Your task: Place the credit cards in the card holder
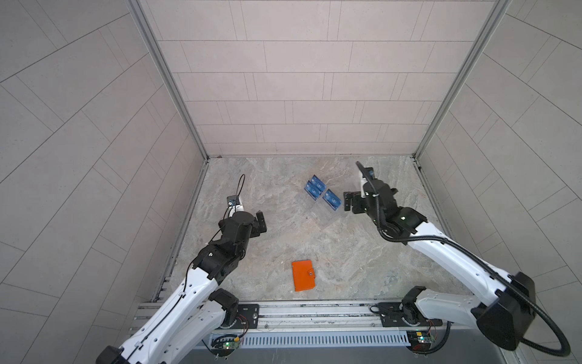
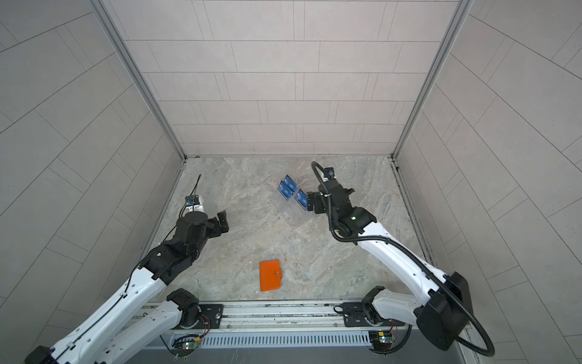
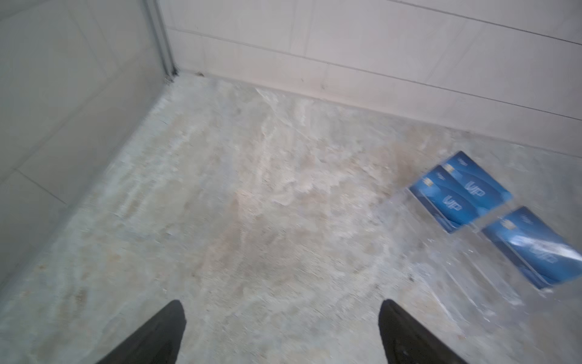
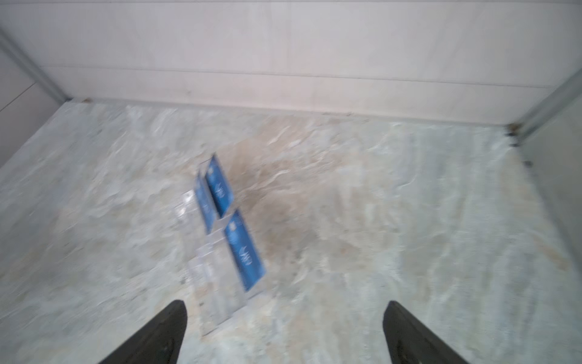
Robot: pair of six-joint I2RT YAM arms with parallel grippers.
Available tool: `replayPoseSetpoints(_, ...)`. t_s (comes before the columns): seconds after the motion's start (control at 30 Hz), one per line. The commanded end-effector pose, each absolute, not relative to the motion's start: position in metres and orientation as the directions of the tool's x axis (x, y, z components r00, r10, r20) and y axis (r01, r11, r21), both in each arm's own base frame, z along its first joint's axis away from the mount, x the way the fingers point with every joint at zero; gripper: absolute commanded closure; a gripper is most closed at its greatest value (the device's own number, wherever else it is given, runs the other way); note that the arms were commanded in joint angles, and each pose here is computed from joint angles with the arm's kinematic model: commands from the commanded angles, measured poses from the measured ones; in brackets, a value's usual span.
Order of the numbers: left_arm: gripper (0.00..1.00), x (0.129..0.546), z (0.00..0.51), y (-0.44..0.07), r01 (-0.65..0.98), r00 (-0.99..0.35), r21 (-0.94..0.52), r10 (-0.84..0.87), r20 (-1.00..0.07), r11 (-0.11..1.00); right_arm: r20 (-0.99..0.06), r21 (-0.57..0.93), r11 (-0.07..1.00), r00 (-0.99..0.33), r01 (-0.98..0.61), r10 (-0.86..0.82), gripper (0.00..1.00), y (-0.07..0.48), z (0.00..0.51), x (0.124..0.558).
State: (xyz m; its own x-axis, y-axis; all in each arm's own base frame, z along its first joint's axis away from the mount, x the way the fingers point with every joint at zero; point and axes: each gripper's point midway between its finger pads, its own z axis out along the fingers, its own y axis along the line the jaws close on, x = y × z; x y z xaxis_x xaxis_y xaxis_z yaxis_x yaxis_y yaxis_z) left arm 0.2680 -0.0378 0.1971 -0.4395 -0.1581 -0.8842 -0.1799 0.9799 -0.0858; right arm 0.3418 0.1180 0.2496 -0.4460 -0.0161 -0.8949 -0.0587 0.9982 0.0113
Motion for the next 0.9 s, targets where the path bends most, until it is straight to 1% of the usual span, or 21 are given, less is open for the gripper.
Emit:
replayPoseSetpoints(0.0,0.00,0.264,0.196,0.004,-0.285,-0.344,0.094,-0.011,-0.939,0.954,-0.949,-0.211,0.977,-0.245,0.017,-0.200,0.00,0.078,0.259,0.344)
replayPoseSetpoints(0.07,0.00,0.256,0.183,0.018,-0.330,-0.329,0.126,0.011,-0.944,0.935,-0.934,-0.241,0.967,-0.291,0.078,-0.209,0.00,0.052,0.246,0.339)
replayPoseSetpoints(0.13,0.00,0.246,0.170,0.034,-0.398,-0.322,0.144,0.009,-0.947,0.906,-0.929,-0.227,0.959,-0.332,0.172,-0.160,0.00,0.025,0.233,0.333)
replayPoseSetpoints(0.17,0.00,0.244,0.167,0.038,-0.415,-0.310,0.146,0.011,-0.951,0.898,-0.930,-0.233,0.952,-0.334,0.200,-0.157,0.00,0.015,0.220,0.329)
replayPoseSetpoints(0.23,0.00,0.249,0.164,0.040,-0.432,-0.268,0.147,0.029,-0.963,0.890,-0.949,-0.194,0.949,-0.293,0.248,-0.118,0.00,-0.005,0.202,0.325)
replayPoseSetpoints(0.3,0.00,0.259,0.153,0.042,-0.430,-0.275,0.165,0.046,-0.960,0.888,-0.961,-0.128,0.957,-0.273,0.260,-0.054,0.00,-0.015,0.187,0.329)
replayPoseSetpoints(0.37,0.00,0.266,0.139,0.047,-0.450,-0.316,0.182,0.035,-0.948,0.874,-0.949,-0.139,0.956,-0.311,0.257,-0.055,0.00,-0.018,0.170,0.337)
replayPoseSetpoints(0.4,0.00,0.274,0.135,0.044,-0.433,-0.312,0.171,0.031,-0.950,0.885,-0.939,-0.169,0.954,-0.334,0.249,-0.079,0.00,-0.017,0.162,0.341)
replayPoseSetpoints(0.47,0.00,0.288,0.140,0.037,-0.401,-0.278,0.152,0.038,-0.960,0.903,-0.932,-0.185,0.946,-0.351,0.265,-0.084,0.00,-0.022,0.151,0.346)
replayPoseSetpoints(0.57,0.00,0.303,0.143,0.034,-0.382,-0.259,0.153,0.054,-0.964,0.912,-0.942,-0.154,0.944,-0.333,0.291,-0.051,0.00,-0.028,0.134,0.346)
replayPoseSetpoints(0.67,0.00,0.317,0.147,0.036,-0.360,-0.216,0.117,0.040,-0.976,0.926,-0.942,-0.123,0.941,-0.335,0.315,-0.011,0.00,-0.035,0.124,0.354)
replayPoseSetpoints(0.77,0.00,0.330,0.147,0.045,-0.392,-0.224,0.110,0.022,-0.974,0.913,-0.938,-0.154,0.942,-0.344,0.298,-0.044,0.00,-0.035,0.119,0.367)
replayPoseSetpoints(0.87,0.00,0.347,0.151,0.043,-0.381,-0.184,0.083,0.013,-0.983,0.921,-0.924,-0.164,0.943,-0.379,0.291,-0.044,0.00,-0.035,0.100,0.378)
